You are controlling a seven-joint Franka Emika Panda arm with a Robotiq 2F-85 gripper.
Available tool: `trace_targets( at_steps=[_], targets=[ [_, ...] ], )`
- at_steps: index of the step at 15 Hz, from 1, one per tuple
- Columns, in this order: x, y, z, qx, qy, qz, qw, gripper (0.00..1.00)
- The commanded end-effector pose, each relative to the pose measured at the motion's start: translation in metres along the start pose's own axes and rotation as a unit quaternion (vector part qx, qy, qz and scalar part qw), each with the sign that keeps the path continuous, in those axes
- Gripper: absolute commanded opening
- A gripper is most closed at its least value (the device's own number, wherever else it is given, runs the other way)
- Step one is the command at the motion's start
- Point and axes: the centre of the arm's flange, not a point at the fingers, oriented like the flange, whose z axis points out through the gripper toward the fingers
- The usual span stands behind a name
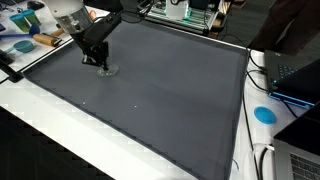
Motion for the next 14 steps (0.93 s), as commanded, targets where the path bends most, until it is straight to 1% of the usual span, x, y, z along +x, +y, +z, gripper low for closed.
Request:
trace_targets(
  at_steps=[1, 5, 6, 7, 8, 11, 12, 14],
  targets=[
    [-0.0009, 0.0088, -0.0017, -0.003, -0.002, 0.0, 1.0, 0.01],
    [-0.0003, 0.0082, -0.0021, -0.01, -0.007, -0.003, 0.9999, 0.01],
    [-0.0003, 0.008, -0.0024, -0.011, -0.006, -0.002, 0.9999, 0.29],
    [0.0, 0.0083, -0.0034, -0.014, -0.007, -0.004, 0.9999, 0.3],
    [0.0002, 0.0084, -0.0045, -0.017, -0.008, -0.006, 0.9998, 0.35],
    [0.0005, 0.0076, -0.0073, -0.02, -0.011, -0.014, 0.9997, 0.57],
    [0.0005, 0.007, -0.008, -0.022, -0.011, -0.016, 0.9996, 0.66],
    [0.0001, 0.0065, -0.0102, -0.029, -0.014, -0.023, 0.9992, 0.8]
  ],
)
